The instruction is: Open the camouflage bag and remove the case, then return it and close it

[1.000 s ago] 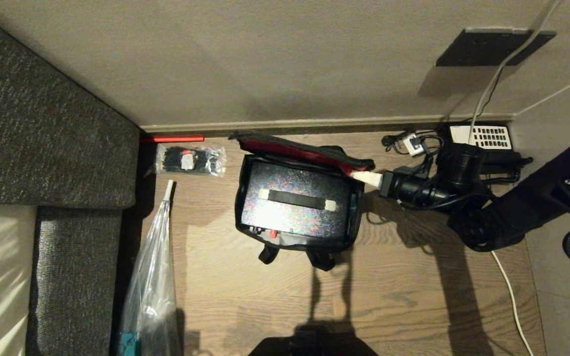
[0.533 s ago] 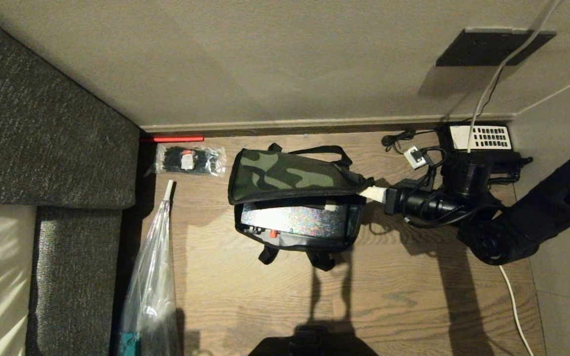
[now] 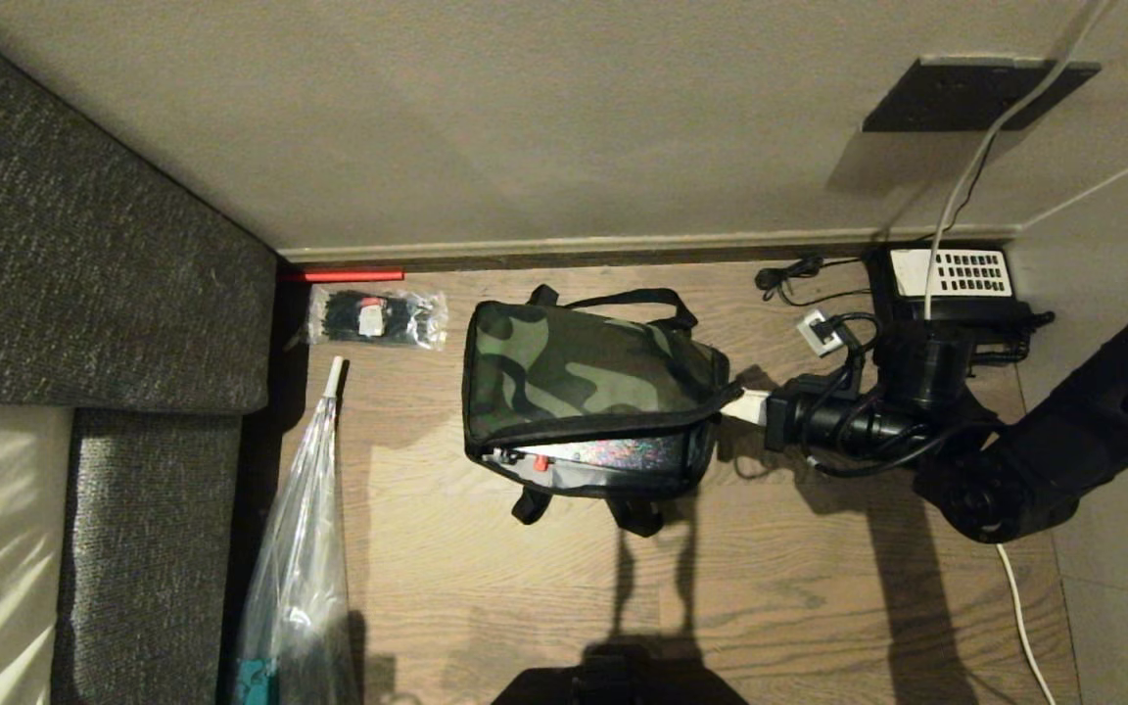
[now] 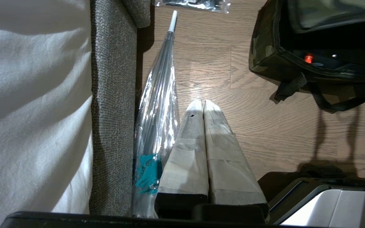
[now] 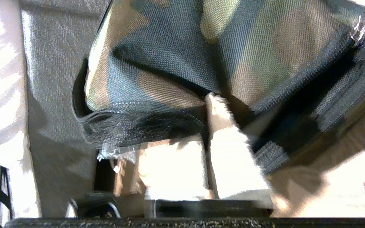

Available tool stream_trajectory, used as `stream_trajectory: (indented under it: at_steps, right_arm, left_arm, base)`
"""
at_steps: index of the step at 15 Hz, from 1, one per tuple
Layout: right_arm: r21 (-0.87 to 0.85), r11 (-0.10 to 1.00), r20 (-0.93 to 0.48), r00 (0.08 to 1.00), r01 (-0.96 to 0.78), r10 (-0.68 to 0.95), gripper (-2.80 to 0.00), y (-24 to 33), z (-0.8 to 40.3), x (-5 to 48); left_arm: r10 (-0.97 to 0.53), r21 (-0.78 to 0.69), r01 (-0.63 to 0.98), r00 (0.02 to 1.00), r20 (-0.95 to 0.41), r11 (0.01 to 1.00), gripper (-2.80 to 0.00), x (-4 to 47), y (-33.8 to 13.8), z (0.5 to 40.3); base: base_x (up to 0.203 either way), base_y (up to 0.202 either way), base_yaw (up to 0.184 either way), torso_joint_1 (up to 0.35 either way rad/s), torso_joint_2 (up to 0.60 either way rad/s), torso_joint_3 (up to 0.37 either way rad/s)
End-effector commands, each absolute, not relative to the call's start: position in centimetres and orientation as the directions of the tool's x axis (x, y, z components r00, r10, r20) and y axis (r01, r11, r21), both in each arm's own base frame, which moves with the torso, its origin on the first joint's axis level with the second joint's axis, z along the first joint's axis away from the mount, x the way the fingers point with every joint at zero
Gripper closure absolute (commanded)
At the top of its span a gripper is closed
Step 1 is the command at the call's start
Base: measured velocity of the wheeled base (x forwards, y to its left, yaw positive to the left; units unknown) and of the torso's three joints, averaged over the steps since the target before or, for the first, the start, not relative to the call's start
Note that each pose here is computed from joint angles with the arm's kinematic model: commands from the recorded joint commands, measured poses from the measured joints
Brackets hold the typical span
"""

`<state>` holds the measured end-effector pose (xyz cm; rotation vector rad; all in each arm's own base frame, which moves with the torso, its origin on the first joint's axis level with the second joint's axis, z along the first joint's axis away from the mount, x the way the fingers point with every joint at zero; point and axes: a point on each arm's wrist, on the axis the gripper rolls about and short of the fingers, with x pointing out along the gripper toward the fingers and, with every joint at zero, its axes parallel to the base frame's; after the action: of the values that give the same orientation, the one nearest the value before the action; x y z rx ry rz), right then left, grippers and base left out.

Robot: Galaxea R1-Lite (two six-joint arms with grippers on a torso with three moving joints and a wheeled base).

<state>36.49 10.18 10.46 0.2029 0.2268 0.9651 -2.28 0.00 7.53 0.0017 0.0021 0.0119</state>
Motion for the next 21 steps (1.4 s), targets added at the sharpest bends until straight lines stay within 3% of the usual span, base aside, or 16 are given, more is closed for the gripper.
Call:
stream_trajectory:
  at_steps: [1, 5, 9, 12, 17, 18, 21]
  right_arm:
    - [0.266, 0.55, -0.116, 0.54, -0.792, 0.834, -2.8, 10.2, 9.8, 36.2]
    - [0.3, 0.547, -0.187, 0.514, -0.781, 0.837, -2.8, 10.2, 8.1, 34.6]
    - [0.274, 0.479, -0.264, 0.414, -0.834, 0.871, -2.8, 9.9, 7.3, 32.0]
    - [0.334, 0.387, -0.28, 0.302, -0.859, 0.911, -2.8, 8.9, 9.0, 29.0]
    - [0.42, 0.409, -0.281, 0.312, -0.811, 0.908, -2.8, 7.5, 10.1, 27.6]
    - [0.45, 0.416, -0.274, 0.321, -0.79, 0.906, 0.0, 7.3, 10.6, 27.4]
    - [0.455, 0.425, -0.269, 0.334, -0.783, 0.903, 0.0, 7.1, 11.3, 27.0]
  left_arm:
    - [0.012, 0.002, -0.012, 1.0, -0.005, 1.0, 0.0, -2.3, 0.0, 7.4]
    - [0.014, 0.002, -0.014, 1.0, -0.003, 1.0, 0.0, -2.3, 0.0, 7.4]
    - [0.012, 0.002, -0.012, 1.0, -0.003, 1.0, 0.0, -2.3, 0.0, 7.4]
    - [0.012, 0.002, -0.012, 1.0, -0.003, 1.0, 0.0, -2.3, 0.0, 7.4]
    - [0.014, 0.002, -0.014, 1.0, -0.004, 1.0, 0.0, -2.3, 0.0, 7.4]
    - [0.014, 0.002, -0.014, 1.0, -0.003, 1.0, 0.0, -2.3, 0.0, 7.4]
    - [0.012, 0.002, -0.012, 1.0, -0.003, 1.0, 0.0, -2.3, 0.0, 7.4]
  base:
    - [0.0, 0.0, 0.0, 0.0, 0.0, 0.0]
    - [0.0, 0.0, 0.0, 0.0, 0.0, 0.0]
    - [0.0, 0.0, 0.0, 0.0, 0.0, 0.0]
    - [0.0, 0.0, 0.0, 0.0, 0.0, 0.0]
    - [0.0, 0.0, 0.0, 0.0, 0.0, 0.0]
    - [0.0, 0.0, 0.0, 0.0, 0.0, 0.0]
    - [0.0, 0.0, 0.0, 0.0, 0.0, 0.0]
